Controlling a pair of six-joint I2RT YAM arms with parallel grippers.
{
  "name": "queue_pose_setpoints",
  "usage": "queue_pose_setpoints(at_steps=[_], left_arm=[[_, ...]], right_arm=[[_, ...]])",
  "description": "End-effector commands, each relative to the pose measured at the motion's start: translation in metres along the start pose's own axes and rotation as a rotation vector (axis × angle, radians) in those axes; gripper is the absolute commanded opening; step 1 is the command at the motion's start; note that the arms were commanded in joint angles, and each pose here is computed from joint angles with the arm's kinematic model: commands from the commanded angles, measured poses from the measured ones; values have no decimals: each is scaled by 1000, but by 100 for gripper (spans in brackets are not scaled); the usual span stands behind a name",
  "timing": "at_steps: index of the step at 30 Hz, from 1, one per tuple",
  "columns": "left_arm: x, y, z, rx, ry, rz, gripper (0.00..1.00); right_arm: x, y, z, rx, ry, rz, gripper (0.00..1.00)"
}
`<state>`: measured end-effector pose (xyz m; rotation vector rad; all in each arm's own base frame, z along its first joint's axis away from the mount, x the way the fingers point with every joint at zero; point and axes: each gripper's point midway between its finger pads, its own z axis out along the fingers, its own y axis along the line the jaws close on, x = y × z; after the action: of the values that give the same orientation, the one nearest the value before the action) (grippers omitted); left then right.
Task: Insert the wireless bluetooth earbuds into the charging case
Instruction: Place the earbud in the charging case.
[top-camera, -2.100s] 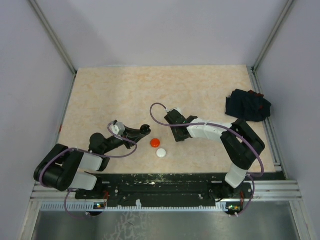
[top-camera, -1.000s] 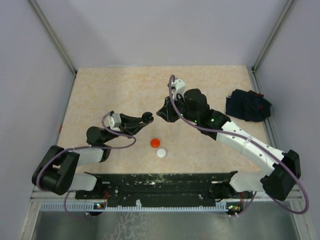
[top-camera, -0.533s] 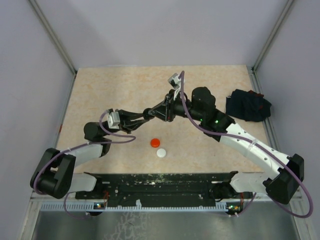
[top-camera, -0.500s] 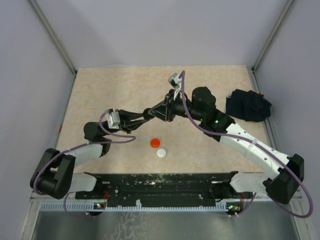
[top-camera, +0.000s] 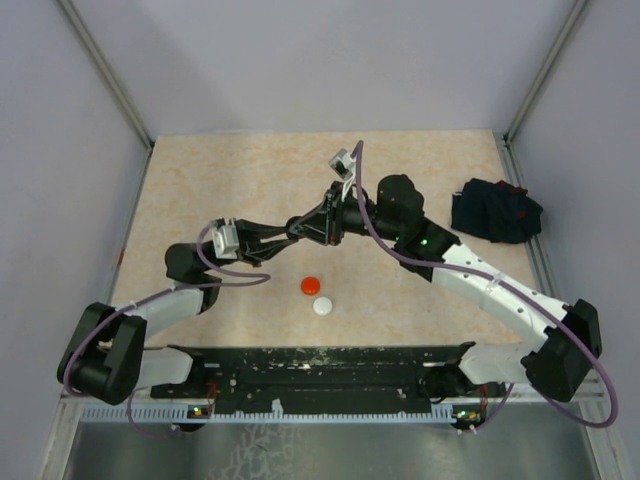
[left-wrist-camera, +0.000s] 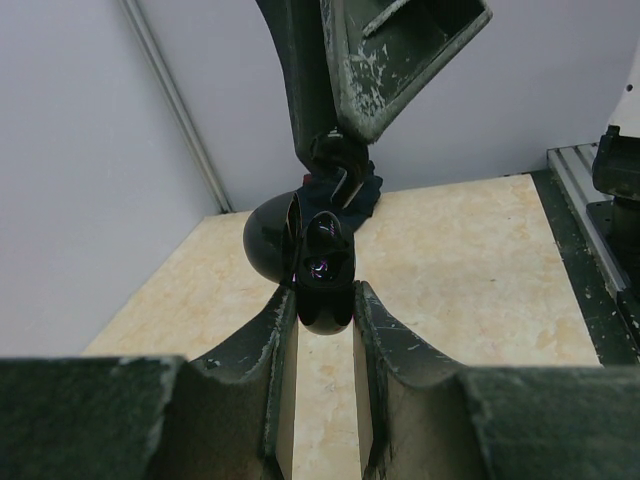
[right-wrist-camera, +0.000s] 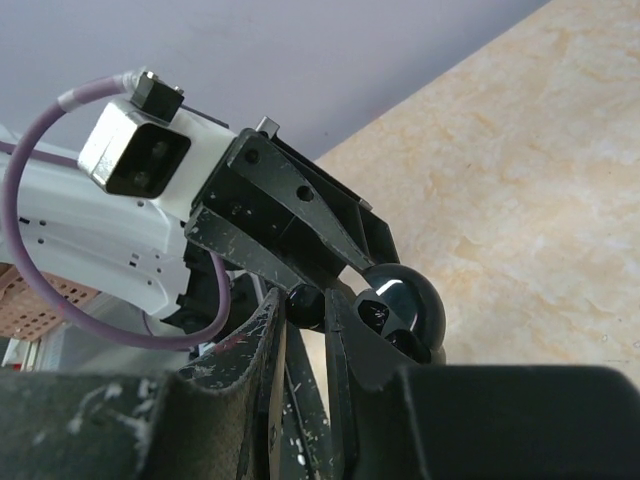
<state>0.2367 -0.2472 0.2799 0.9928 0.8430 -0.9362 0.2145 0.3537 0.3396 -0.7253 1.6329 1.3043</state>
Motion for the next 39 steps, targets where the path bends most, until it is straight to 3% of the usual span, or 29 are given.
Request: queue_pose_setpoints(at_steps=[1,20,39], left_arm=[[-19,1,3,12,-45,44,0],[-25,2,3,-6,-71,32,0],[-25,9,0,-71,-74,26,0]], right_arm=[[-10,12,5,-58,-43,-11,13],[0,7,12,-64,-25,38,12],[14,-15,8,59,27,62,11]])
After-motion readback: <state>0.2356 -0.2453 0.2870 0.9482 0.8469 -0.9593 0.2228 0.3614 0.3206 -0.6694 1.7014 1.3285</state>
